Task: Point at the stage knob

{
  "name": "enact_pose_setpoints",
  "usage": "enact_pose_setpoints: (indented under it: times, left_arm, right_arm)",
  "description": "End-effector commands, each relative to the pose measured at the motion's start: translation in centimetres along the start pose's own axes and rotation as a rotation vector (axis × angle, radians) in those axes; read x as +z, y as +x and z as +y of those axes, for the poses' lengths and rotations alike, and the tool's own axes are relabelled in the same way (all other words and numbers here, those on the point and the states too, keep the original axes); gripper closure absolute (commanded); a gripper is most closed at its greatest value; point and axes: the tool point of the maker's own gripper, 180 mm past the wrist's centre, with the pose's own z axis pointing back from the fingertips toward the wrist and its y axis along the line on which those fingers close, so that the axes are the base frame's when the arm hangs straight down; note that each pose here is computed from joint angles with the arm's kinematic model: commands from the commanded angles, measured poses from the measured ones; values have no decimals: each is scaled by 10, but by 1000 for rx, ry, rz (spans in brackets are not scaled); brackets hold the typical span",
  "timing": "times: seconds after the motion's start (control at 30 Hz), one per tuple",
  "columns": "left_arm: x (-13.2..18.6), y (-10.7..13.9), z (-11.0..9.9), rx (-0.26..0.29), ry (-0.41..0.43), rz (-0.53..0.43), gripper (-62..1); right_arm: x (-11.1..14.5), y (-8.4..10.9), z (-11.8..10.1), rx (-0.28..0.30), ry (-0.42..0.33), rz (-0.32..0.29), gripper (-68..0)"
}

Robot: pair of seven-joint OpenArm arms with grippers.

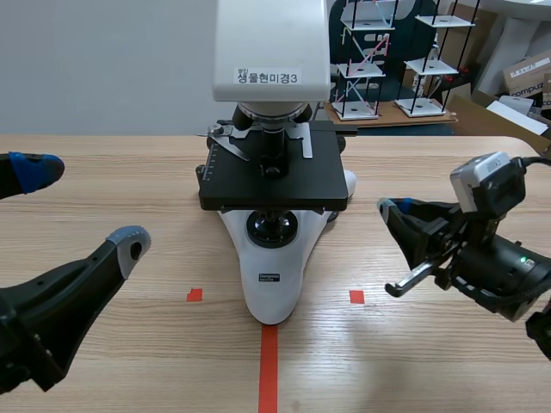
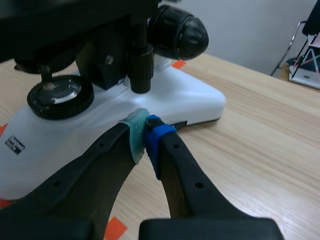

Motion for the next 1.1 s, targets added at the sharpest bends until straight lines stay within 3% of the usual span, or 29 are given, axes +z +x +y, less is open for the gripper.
enact_pose_setpoints:
  times: [0.0,0.33,1.07]
  left_arm:
    - [0,6,-1,6,4,-24,-623]
    - [0,7,-1,6,4,-25,-623]
    - [0,6,-1,6,4,-24,-623]
  right_arm:
    - [-8,16,-5,9,-7,-51,-11]
    - [-20,16,-7,8,-34,-69,-11]
    - [-21,11,-7,-1,-38,-59,-11]
